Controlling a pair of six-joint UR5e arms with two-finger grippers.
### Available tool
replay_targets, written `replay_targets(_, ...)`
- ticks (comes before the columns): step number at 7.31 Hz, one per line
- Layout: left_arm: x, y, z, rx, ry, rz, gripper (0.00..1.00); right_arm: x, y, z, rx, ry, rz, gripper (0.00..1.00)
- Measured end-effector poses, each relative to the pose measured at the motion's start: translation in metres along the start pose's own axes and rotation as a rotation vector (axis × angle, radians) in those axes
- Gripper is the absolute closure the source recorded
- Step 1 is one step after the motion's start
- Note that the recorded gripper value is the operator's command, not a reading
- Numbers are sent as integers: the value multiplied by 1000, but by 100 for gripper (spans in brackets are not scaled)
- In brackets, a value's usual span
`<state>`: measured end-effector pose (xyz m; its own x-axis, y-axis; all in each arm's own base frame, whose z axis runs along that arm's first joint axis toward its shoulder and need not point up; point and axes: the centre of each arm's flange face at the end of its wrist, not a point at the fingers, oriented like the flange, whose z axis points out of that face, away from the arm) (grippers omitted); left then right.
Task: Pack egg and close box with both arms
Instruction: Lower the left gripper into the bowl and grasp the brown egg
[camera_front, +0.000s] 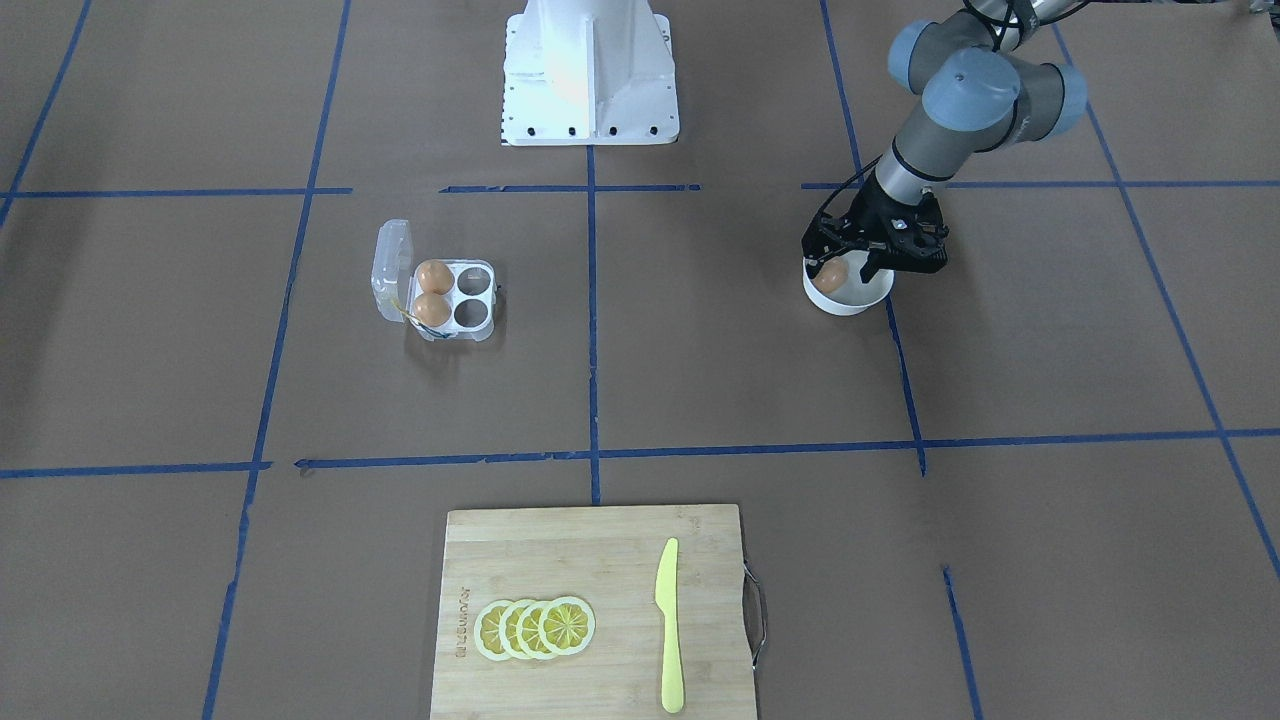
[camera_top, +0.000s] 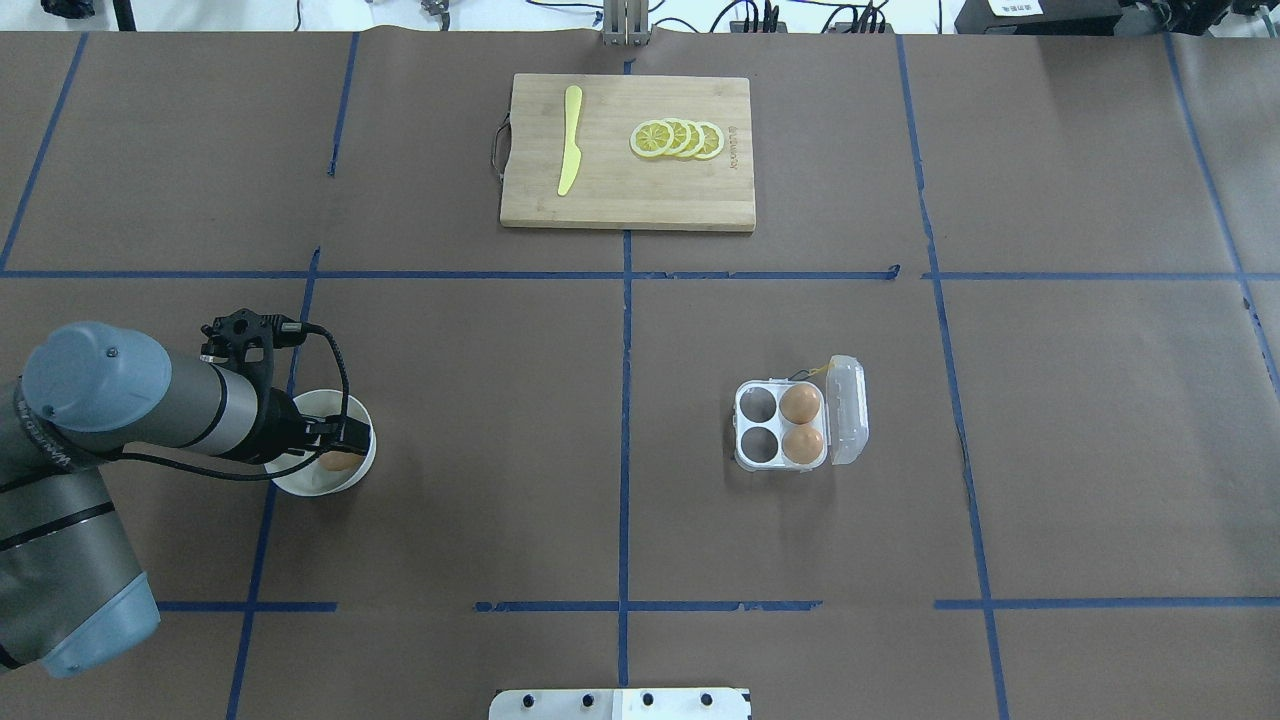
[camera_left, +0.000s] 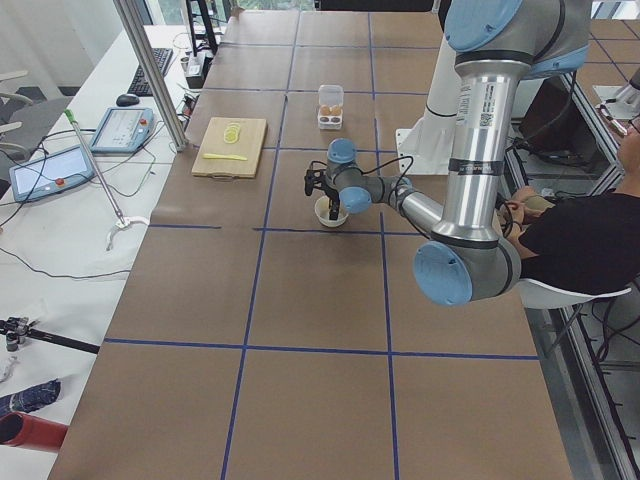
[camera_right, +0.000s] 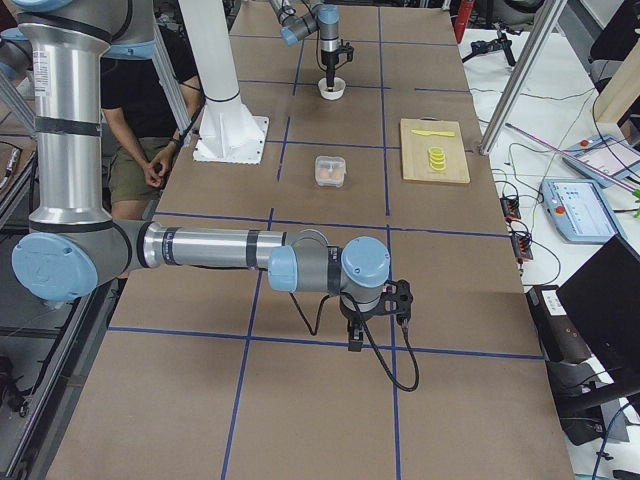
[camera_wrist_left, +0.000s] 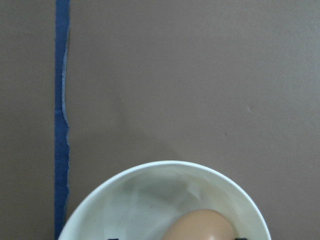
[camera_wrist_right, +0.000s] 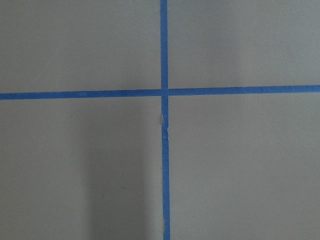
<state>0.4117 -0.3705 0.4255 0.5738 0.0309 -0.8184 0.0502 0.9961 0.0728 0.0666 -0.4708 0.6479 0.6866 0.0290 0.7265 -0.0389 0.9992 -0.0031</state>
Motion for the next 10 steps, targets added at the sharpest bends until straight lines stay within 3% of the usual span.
replay_targets(2,2,5,3,-9,-1,-3,22,0,0,0,0,0,0,0)
replay_targets(3,2,6,5,-12,-2,-4,28,0,0,0,0,0,0,0)
replay_targets(9,5,7,-1,-8,8,-2,100,-1,-1,-1,2,0,-2,0)
replay_targets(10,5,6,-3,-5,10,-3,100,-1,-1,-1,2,0,-1,0)
